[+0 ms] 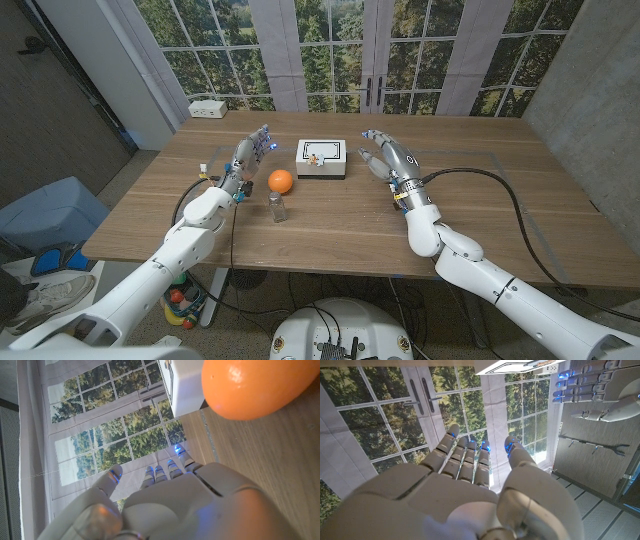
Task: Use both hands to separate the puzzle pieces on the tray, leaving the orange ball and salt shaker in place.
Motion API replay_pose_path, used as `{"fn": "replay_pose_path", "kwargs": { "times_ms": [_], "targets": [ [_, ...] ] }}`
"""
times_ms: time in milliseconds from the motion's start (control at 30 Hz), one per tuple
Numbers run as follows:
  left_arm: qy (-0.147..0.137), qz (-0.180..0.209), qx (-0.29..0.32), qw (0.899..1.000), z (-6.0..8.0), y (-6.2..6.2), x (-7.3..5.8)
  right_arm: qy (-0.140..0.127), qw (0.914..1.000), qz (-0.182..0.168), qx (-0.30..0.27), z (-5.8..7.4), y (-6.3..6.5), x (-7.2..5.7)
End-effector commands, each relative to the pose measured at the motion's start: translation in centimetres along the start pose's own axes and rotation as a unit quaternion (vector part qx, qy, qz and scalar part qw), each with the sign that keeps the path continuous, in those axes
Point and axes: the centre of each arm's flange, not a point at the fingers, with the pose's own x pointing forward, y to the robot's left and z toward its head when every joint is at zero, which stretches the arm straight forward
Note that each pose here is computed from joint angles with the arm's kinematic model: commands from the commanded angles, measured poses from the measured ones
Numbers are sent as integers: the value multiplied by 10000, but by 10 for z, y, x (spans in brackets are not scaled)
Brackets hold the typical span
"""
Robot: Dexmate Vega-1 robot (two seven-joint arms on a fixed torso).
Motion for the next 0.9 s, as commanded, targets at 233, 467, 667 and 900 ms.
{"fn": "replay_pose_path", "kwargs": {
  "times_ms": [233,467,667,900],
  "targets": [
    [-18,52,-16,10000,0,1,-5,-228,9992,105,-302,8,19,4],
    [0,60,-8,10000,0,-1,-7,-232,9990,101,-360,8,25,4],
    [7,75,-1,10000,0,-2,-9,-241,9989,93,-398,8,29,4],
    [30,83,3,10000,0,-2,-11,-262,9986,114,-454,7,36,4]
  ]
}}
